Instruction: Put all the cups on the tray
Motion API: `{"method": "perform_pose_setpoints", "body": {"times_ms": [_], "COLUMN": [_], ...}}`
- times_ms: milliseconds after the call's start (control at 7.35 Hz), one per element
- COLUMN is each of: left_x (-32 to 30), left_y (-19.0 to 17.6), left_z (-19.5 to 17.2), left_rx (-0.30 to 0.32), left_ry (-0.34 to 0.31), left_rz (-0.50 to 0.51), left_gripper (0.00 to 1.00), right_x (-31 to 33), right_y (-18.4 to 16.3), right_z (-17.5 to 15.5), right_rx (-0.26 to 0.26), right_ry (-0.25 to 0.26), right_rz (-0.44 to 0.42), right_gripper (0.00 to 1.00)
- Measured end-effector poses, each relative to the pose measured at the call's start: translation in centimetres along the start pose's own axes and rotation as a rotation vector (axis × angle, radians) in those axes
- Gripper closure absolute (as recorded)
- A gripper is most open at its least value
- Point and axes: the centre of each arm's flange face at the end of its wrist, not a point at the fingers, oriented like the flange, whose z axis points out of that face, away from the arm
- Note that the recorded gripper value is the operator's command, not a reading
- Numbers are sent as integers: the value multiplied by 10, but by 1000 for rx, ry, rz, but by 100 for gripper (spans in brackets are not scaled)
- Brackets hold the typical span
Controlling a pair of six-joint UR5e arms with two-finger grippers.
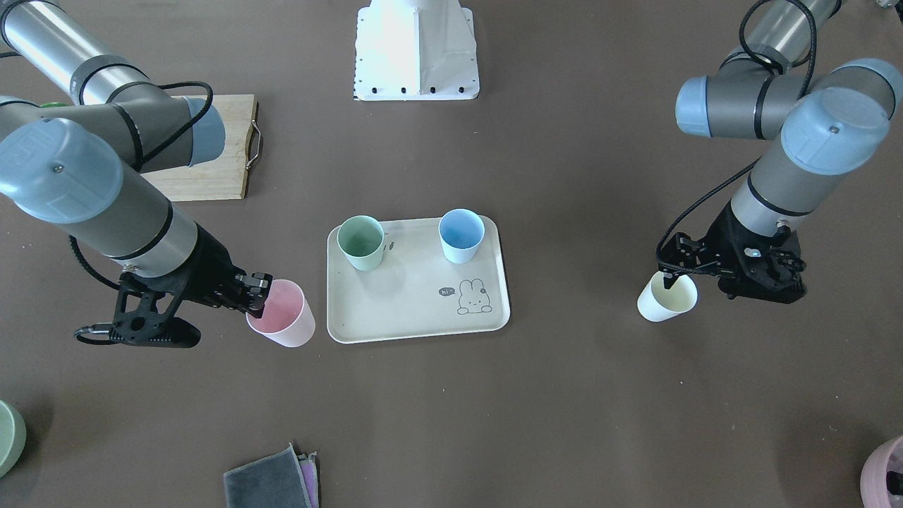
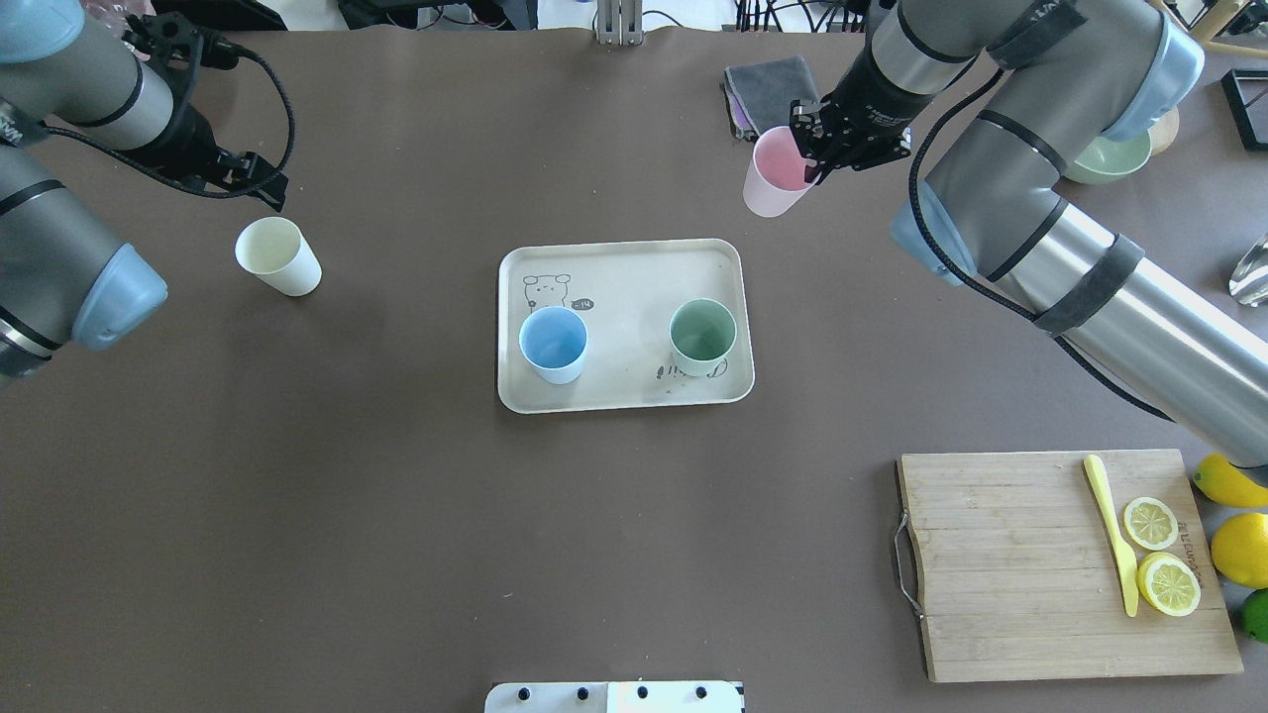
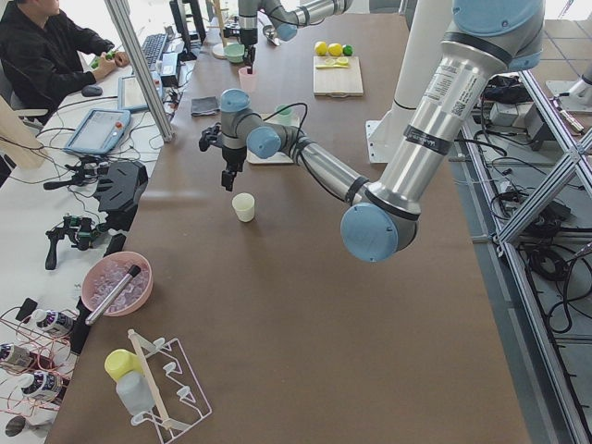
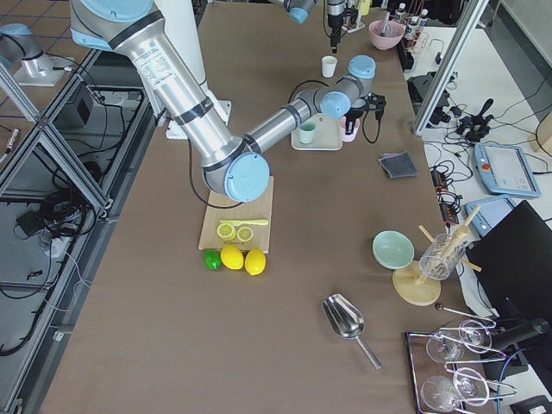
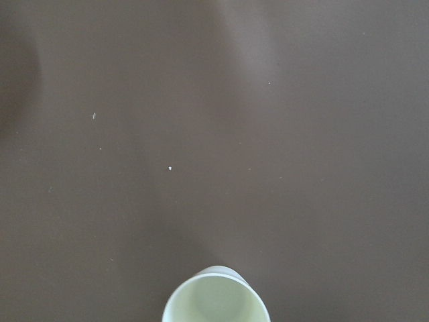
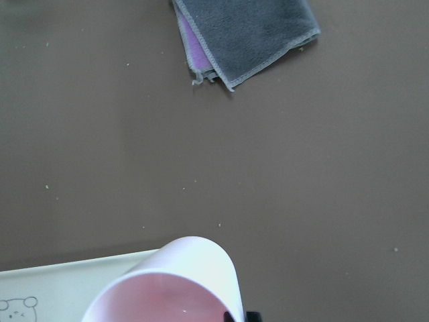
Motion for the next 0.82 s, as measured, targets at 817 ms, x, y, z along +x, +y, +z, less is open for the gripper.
{"method": "perform_pose_setpoints", "body": {"times_ms": [817], "left_x": [-25], "left_y": [22], "left_z": [45], "left_rx": [-5], "left_ry": [14], "left_rz": [-57], "left_gripper": [26], "right_x": [-72], "right_y": [48], "right_z": [32], "right_rx": [13], "right_ry": [46], "right_rz": [11], "right_gripper": [100]}}
